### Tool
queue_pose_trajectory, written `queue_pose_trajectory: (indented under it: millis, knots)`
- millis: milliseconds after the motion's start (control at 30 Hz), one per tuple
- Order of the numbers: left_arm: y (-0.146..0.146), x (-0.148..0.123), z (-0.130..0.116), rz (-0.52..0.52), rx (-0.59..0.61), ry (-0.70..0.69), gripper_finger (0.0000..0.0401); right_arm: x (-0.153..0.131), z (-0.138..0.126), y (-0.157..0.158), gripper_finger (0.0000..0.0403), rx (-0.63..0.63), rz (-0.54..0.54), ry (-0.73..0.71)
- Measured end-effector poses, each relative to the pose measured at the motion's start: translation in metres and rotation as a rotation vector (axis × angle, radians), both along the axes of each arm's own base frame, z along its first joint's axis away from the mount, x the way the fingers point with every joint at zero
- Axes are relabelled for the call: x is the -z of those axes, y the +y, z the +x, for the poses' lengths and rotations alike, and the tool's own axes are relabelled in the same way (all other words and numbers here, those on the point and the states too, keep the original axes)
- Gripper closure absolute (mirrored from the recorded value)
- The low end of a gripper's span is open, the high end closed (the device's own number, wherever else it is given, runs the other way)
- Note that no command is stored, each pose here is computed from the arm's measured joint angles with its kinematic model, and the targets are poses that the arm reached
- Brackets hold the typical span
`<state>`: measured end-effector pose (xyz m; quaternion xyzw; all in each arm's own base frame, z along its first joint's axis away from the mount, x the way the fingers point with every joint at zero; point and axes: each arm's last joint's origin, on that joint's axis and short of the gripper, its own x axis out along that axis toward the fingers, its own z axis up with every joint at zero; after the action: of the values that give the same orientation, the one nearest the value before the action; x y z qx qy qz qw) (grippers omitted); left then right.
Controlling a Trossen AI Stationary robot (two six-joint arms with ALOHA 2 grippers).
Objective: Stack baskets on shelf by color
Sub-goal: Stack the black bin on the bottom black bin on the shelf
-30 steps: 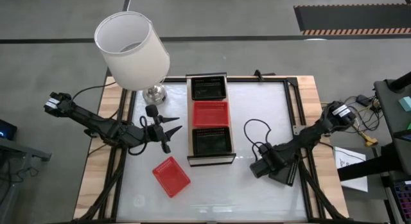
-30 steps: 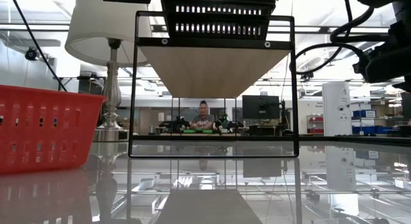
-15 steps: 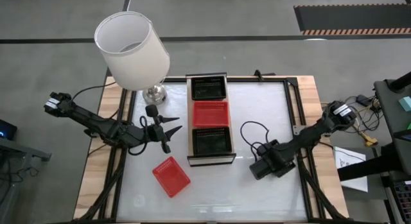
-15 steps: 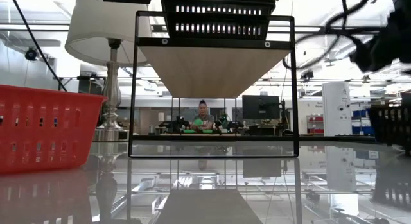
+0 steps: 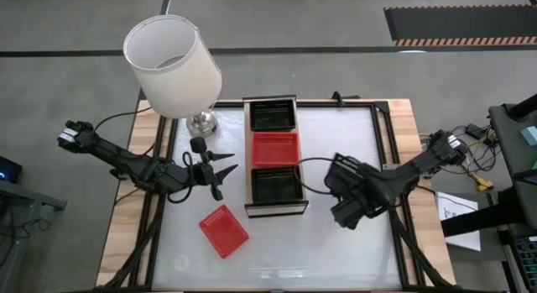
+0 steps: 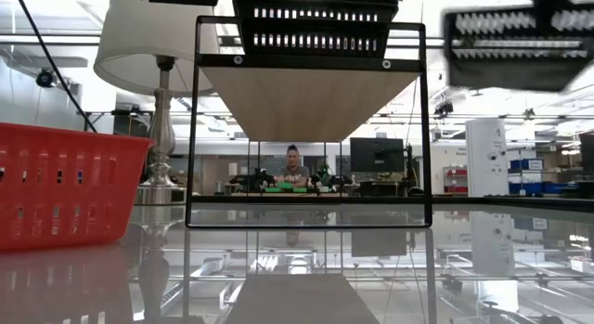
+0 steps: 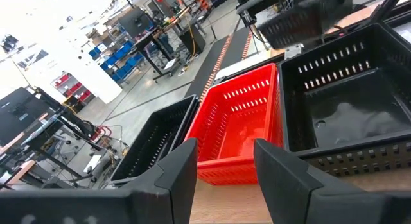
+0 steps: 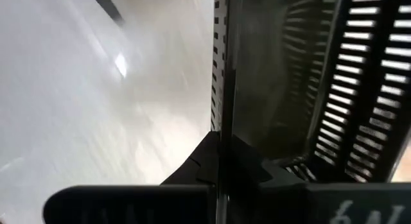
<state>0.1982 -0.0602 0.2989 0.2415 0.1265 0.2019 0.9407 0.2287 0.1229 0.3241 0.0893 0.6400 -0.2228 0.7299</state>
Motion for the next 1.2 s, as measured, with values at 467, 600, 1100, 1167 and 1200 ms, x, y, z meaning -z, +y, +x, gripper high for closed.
queue_pose_trajectory:
  millis: [467, 600, 1100, 1167, 1200]
  knots:
    - [0.000, 0.000, 0.000, 0.000, 0.000, 0.001, 0.0263, -0.086, 0.016, -0.001, 0.0394, -0.340, -0.138, -0.328]
    - [0.000, 0.000, 0.000, 0.000, 0.000, 0.001, 0.0263, -0.090, 0.030, 0.002, 0.0394, -0.413, -0.160, -0.323]
    - [0.000, 0.001, 0.000, 0.001, 0.001, 0.002, 0.0263, -0.084, 0.094, 0.009, 0.0394, -0.604, -0.233, -0.281]
    - [0.000, 0.001, 0.000, 0.001, 0.001, 0.003, 0.0263, -0.082, 0.100, 0.008, 0.0394, -0.594, -0.222, -0.281]
    - [0.000, 0.001, 0.000, 0.001, 0.000, 0.003, 0.0263, -0.081, 0.104, 0.007, 0.0394, -0.591, -0.206, -0.279]
